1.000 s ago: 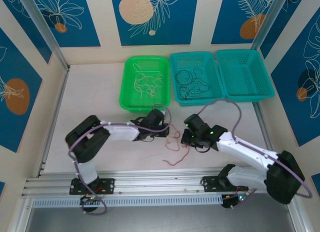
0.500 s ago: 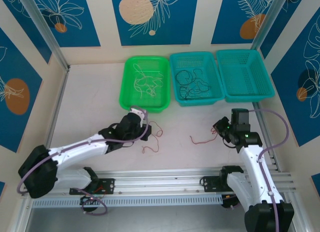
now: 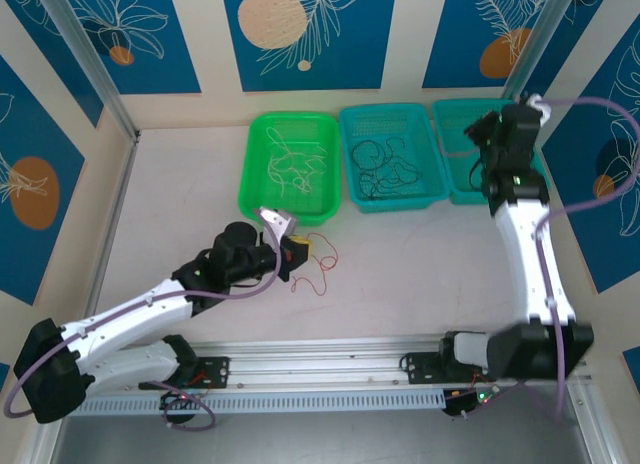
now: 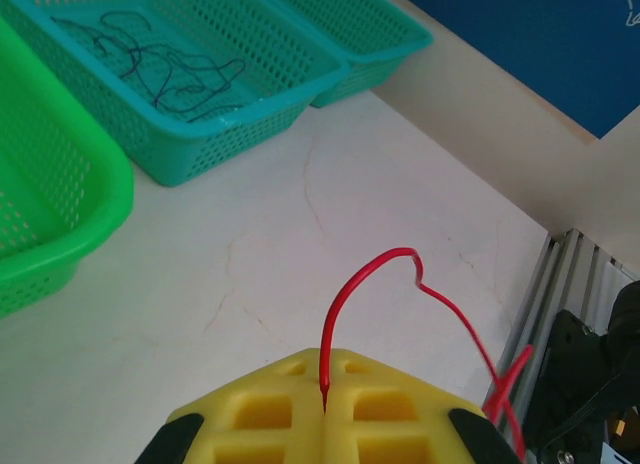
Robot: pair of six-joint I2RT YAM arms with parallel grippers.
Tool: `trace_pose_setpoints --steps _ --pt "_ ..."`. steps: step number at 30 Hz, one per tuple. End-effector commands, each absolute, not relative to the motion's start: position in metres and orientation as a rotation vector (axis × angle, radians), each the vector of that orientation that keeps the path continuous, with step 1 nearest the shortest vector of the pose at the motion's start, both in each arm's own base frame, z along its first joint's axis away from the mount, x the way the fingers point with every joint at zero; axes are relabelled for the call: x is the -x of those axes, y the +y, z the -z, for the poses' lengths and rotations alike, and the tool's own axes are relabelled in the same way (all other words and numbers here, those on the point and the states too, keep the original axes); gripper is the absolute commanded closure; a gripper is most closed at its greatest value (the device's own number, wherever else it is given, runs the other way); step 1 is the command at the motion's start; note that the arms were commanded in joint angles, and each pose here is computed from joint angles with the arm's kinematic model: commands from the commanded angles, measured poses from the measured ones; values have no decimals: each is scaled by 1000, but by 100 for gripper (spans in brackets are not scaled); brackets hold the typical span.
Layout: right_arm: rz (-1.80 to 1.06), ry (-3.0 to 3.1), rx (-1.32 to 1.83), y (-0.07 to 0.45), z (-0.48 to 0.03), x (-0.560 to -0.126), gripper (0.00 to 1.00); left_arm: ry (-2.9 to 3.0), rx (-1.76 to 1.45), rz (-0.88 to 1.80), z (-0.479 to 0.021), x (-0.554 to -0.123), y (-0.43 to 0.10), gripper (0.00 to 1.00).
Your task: Untangle the cables
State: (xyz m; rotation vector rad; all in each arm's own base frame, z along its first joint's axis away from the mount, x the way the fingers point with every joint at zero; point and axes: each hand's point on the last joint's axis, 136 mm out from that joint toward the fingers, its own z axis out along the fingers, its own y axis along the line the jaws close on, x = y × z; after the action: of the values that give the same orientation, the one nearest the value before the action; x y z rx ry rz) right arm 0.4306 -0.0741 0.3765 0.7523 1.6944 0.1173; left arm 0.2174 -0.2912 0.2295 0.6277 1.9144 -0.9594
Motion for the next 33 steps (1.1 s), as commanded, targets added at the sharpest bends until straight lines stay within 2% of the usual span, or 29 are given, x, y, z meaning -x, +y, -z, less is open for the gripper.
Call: trace_pose_setpoints --steps 1,6,7,9,10,16,20,26,29,33 --pt "274 1657 -725 -126 -370 -468 100 1822 -648 982 -249 -214 -292 100" --pt "221 1908 -752 -147 -298 -529 99 1825 -629 968 -248 -216 -289 100" --pt "230 1964 -779 -151 -287 -535 80 1828 -624 961 -249 -217 -289 100" --pt "269 2070 -819 -153 -275 -536 19 1829 -623 956 -251 -217 -289 100" --pt "303 2097 -846 -152 -272 -533 4 1827 -622 956 -253 -217 -290 100" --pt "37 2116 -827 -111 -281 -502 2 1816 -621 994 -262 -224 -304 100" --pt "-309 2155 -695 -45 -280 -454 6 1854 -562 989 -266 -242 -317 100" --pt "-760 2103 -277 75 -265 -353 11 1890 -468 1001 -277 -268 -335 100" --pt "-875 2104 18 135 -252 -306 12 1910 -447 1019 -281 -276 -343 100" --pt "-1000 2111 252 183 -242 -265 13 1950 -438 1038 -283 -284 -351 100"
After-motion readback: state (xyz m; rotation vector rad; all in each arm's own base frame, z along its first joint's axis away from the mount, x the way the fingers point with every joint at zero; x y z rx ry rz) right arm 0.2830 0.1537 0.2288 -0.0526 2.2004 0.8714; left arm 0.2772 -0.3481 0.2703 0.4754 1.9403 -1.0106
